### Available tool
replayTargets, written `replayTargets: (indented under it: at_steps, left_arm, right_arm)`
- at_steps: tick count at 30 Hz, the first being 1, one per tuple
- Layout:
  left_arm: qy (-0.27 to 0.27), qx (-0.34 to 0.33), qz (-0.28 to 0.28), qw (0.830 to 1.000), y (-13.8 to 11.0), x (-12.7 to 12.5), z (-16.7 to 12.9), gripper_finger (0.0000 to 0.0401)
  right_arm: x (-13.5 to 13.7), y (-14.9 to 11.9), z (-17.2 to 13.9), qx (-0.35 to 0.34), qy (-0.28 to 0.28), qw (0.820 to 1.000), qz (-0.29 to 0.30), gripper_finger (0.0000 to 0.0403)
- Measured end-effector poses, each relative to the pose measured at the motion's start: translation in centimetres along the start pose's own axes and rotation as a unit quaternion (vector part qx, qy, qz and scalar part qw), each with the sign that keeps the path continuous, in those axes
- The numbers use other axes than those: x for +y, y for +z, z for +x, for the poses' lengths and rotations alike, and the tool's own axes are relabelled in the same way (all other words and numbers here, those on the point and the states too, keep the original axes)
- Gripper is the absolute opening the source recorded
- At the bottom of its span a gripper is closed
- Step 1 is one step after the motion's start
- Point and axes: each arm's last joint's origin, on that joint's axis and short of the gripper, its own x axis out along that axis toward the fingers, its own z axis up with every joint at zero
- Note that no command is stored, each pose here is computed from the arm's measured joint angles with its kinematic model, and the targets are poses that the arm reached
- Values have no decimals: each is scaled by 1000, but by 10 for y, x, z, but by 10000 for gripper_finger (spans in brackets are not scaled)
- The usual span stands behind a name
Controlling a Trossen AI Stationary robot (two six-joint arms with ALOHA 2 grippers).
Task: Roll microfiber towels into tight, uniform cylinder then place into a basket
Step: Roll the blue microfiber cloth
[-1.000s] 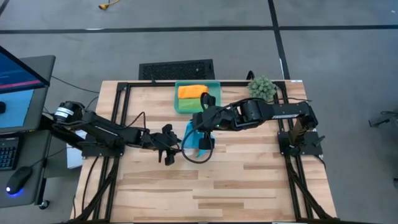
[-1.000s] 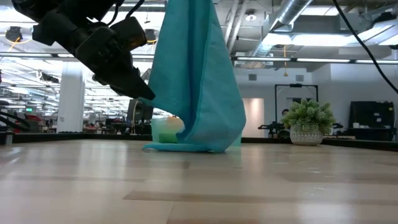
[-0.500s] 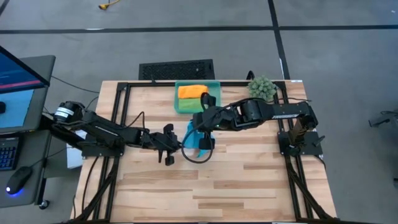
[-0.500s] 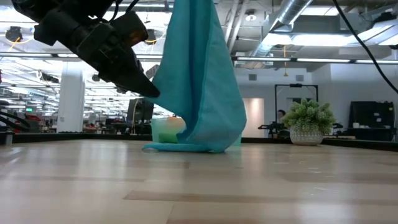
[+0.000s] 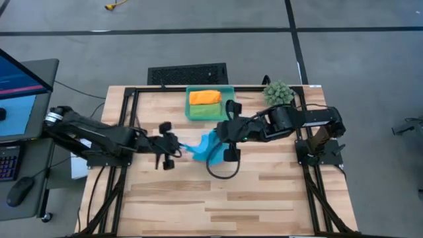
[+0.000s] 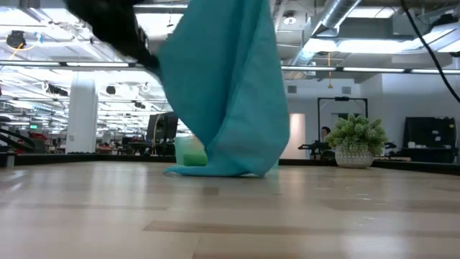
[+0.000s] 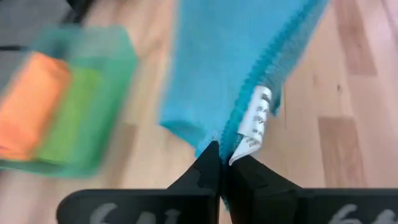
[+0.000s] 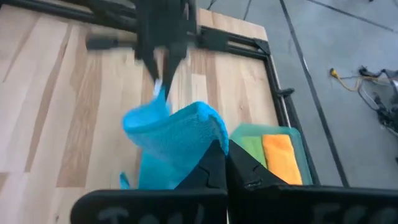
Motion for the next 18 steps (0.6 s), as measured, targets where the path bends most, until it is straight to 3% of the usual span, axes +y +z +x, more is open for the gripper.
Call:
replayTargets:
  at_steps: [10, 18]
  left_arm:
    - [81, -25, 10, 996, 76, 27, -109, 0]
    - [82, -5, -9, 997, 107, 38, -150, 0]
  right_arm:
    - [12, -3, -32, -15, -3, 1000, 9, 3]
    - [19, -5, -63, -50, -28, 996, 64, 3]
